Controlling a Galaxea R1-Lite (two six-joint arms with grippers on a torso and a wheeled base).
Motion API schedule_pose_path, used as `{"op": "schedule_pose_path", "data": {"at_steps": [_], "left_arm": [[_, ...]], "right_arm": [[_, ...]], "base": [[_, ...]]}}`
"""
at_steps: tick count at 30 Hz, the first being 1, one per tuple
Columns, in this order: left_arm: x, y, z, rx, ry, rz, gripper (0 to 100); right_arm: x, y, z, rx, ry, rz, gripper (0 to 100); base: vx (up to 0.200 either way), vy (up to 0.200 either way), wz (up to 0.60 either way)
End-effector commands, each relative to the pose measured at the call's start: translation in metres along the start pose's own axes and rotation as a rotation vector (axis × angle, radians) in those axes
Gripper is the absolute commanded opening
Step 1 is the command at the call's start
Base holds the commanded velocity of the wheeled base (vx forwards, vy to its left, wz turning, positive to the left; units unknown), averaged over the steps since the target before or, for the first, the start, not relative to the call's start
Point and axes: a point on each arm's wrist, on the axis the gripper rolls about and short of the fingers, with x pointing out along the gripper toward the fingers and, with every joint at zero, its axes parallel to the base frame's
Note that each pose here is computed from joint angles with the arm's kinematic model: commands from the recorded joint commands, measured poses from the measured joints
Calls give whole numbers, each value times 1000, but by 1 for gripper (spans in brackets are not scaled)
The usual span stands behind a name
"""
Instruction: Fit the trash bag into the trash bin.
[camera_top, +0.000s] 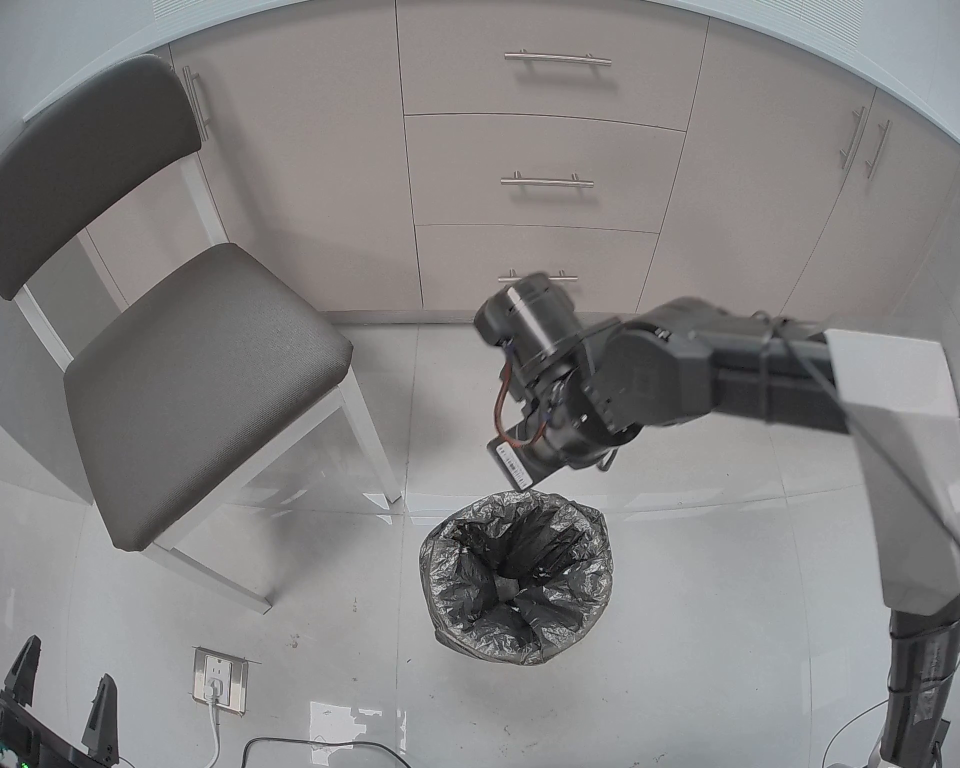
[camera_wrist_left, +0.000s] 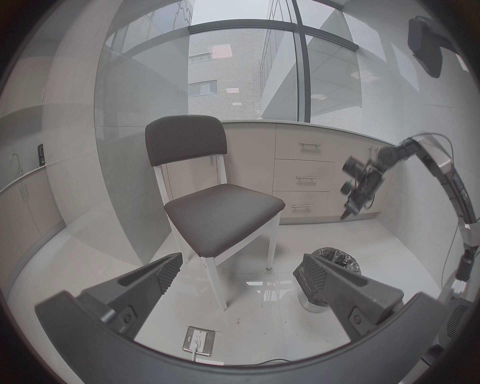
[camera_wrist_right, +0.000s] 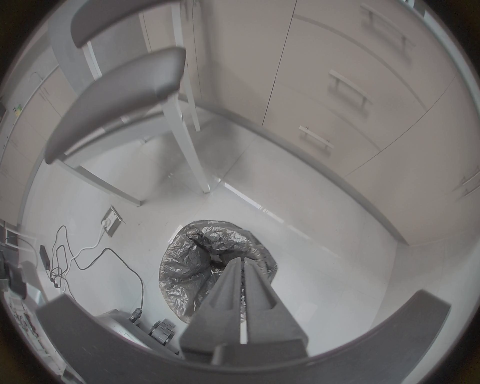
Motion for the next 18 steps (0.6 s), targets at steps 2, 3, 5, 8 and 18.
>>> {"op": "schedule_pose_path", "data": {"at_steps": [2,3,5,8,18], "left_arm": [[0,0,-6,3,16,-10,100],[0,0,-6,5,16,-10,100],[0,0,-6,5,16,-10,100],[0,0,-6,6,14,-10,100],[0,0,-6,5,16,-7,100]], "right_arm": [[-133,-61,21,-8,-190,-23,0],[-152,-69,19,-17,-206,-26,0],[-185,-83,12,-49,-224,-39,0],[-231,-103,-2,-91,-243,-118,0],[-338,-166,-62,0,-276,-362,0]], "base": [[0,0,0],[0,0,0],[0,0,0],[0,0,0],[0,0,0]]}}
